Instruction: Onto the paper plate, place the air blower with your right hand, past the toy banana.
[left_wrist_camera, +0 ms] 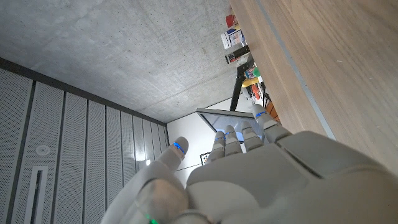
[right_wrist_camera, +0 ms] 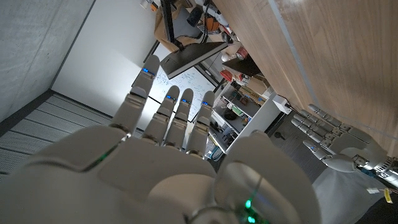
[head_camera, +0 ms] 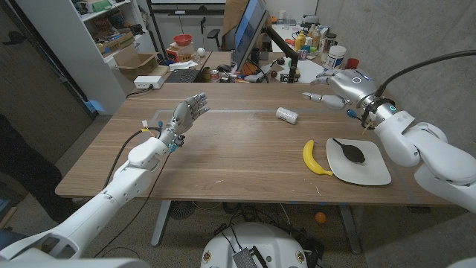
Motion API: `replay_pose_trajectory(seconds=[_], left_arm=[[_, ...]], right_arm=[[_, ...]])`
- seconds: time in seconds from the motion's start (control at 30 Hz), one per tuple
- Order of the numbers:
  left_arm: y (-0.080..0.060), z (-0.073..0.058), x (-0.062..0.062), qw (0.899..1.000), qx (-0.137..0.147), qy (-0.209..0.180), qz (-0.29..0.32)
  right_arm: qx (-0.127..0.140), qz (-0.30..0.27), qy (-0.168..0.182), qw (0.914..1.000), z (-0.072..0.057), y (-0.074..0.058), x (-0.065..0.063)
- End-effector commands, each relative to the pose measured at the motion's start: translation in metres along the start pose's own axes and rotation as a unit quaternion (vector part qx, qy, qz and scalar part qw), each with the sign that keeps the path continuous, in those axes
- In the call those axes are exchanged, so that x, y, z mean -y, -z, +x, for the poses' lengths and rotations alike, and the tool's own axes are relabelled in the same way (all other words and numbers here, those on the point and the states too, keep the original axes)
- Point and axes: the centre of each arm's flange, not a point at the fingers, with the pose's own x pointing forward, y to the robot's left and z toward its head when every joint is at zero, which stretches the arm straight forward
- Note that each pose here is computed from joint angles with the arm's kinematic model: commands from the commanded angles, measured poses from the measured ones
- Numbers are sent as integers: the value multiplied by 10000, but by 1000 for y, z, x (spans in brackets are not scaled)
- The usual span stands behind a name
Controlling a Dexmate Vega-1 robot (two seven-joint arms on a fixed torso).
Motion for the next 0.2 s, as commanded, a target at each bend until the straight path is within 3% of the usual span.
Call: replay_pose_trajectory(seconds=[0.03, 0.2], left_arm=[[-6, -15, -9, 9997, -76, 216, 93], [-3, -9, -5, 9995, -120, 296, 73]], right_arm=[[-317, 58, 205, 9993, 0, -6, 0], [-304, 119, 159, 9993, -1, -8, -9]])
